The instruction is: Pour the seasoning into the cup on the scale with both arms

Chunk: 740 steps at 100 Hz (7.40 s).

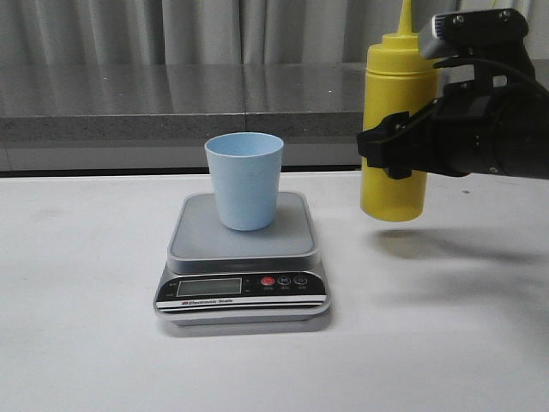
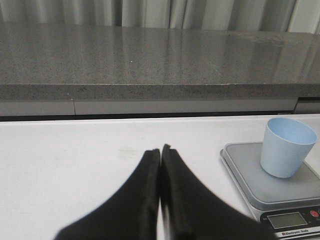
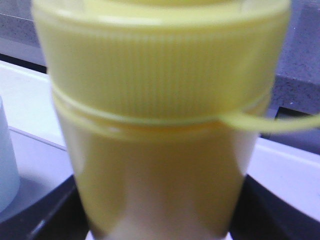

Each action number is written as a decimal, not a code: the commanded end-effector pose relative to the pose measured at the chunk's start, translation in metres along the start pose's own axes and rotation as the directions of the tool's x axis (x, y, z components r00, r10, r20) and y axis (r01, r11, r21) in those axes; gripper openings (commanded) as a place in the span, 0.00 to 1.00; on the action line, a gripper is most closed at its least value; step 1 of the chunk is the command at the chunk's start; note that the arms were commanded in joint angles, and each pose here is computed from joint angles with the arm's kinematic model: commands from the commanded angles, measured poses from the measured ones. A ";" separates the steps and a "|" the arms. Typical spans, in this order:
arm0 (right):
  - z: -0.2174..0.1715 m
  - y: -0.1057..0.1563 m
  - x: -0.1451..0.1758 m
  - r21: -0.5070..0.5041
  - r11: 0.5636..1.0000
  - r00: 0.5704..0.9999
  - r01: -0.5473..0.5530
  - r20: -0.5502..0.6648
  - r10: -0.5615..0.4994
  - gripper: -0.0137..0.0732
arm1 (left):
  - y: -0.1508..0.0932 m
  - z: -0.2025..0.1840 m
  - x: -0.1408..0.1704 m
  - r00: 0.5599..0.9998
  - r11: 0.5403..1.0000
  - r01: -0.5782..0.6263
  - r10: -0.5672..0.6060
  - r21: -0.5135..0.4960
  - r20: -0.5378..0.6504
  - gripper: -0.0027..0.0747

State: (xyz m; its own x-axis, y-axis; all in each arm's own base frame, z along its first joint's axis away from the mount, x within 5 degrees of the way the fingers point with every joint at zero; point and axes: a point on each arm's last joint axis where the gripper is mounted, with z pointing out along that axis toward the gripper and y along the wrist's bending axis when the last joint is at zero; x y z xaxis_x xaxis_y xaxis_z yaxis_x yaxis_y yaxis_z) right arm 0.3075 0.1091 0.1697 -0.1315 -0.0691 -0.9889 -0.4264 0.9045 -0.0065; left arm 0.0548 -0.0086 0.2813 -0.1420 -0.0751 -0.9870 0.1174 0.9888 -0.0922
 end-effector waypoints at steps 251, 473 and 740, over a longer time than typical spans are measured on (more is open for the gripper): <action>-0.150 -0.001 -0.030 0.215 0.974 0.993 -0.077 0.100 0.056 0.90 | -0.001 -0.002 -0.016 0.994 1.000 0.017 -0.017 0.002 0.104 0.01; -0.236 0.017 -0.056 0.153 0.988 0.994 0.000 0.111 -0.017 0.08 | -0.001 -0.002 -0.016 0.994 1.000 0.017 -0.017 0.002 0.104 0.01; -0.277 0.013 0.000 0.346 0.934 0.971 -0.083 0.237 -0.001 0.08 | -0.001 -0.002 -0.016 0.994 1.000 0.017 -0.017 0.002 0.104 0.01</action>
State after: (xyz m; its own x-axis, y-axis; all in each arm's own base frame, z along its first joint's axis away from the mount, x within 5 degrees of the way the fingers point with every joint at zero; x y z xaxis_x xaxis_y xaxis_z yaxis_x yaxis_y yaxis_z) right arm 0.0565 0.0035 0.1947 -0.0392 0.0197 -0.9990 -0.0697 0.9973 0.0224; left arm 0.0548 -0.0086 0.2813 -0.1420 -0.0751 -0.9870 0.1174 0.9888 -0.0922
